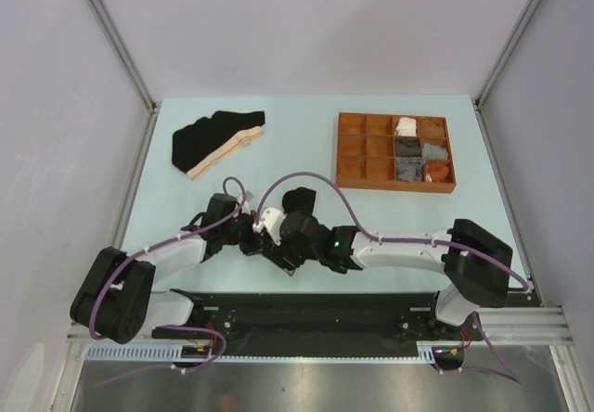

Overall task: Roll the underwear
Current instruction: Roll the underwear to the center of the board.

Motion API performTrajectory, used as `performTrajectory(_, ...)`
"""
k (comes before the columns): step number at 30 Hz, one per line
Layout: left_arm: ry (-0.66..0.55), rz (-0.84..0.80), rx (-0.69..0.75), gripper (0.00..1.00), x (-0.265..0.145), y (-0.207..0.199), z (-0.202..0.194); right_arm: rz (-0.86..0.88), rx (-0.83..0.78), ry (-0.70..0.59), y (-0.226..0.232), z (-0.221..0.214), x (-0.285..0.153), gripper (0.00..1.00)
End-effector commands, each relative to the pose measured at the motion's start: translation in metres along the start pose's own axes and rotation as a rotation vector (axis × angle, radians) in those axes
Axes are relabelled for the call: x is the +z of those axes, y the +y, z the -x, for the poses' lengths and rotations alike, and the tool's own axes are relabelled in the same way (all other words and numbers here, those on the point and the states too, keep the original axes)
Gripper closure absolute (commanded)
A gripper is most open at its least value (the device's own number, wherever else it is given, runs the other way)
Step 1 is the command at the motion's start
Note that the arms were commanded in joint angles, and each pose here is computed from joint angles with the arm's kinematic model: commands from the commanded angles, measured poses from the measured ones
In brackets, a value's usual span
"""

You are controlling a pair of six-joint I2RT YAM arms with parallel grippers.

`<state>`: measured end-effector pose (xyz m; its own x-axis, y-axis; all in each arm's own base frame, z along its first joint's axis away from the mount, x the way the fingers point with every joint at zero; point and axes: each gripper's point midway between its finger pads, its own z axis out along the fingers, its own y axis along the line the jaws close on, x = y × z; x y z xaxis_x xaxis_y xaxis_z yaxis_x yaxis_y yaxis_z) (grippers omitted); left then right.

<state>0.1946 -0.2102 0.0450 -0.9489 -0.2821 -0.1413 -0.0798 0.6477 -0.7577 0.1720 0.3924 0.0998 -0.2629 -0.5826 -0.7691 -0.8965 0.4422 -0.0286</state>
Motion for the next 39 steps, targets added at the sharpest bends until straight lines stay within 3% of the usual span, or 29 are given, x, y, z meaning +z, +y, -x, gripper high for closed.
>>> performTrajectory(1,0.024,-0.094,-0.011,1.00,-0.005,-0.020,0.006,-0.054,-0.111,-0.060,0.007,0.007,0.018,0.30)
performTrajectory(9,0.021,-0.134,-0.078,1.00,-0.009,-0.019,0.007,-0.156,-0.173,-0.033,0.014,-0.012,0.034,0.31)
performTrajectory(18,0.033,-0.159,-0.108,1.00,-0.013,-0.021,0.004,-0.455,-0.155,-0.007,-0.018,-0.034,0.040,0.35)
performTrajectory(25,0.032,-0.167,-0.120,1.00,-0.016,-0.020,0.003,-0.546,-0.160,0.007,-0.031,-0.043,0.038,0.66)
performTrajectory(28,0.026,-0.164,-0.113,1.00,-0.016,-0.019,0.005,-0.493,-0.192,0.023,-0.024,-0.047,0.041,0.80)
performTrajectory(30,0.008,-0.148,-0.083,1.00,-0.016,-0.016,0.009,-0.454,-0.211,0.036,-0.019,-0.047,0.040,0.98)
performTrajectory(31,-0.002,-0.140,-0.067,0.98,-0.016,-0.016,0.010,-0.396,-0.220,0.051,-0.013,-0.049,0.040,1.00)
performTrajectory(32,-0.010,-0.115,-0.045,0.86,-0.017,-0.013,0.012,-0.365,-0.227,0.059,-0.009,-0.049,0.039,1.00)
performTrajectory(34,-0.056,-0.076,-0.019,0.73,-0.018,-0.008,0.020,-0.280,-0.233,0.097,0.000,-0.056,0.037,1.00)
performTrajectory(36,-0.082,-0.032,0.015,0.46,-0.023,-0.005,0.024,-0.231,-0.227,0.123,0.004,-0.057,0.030,1.00)
performTrajectory(38,-0.144,0.036,0.044,0.28,-0.028,0.004,0.033,-0.153,-0.205,0.160,0.009,-0.061,0.023,1.00)
performTrajectory(39,-0.169,0.058,0.050,0.24,-0.030,0.007,0.037,-0.131,-0.193,0.169,0.010,-0.061,0.021,1.00)
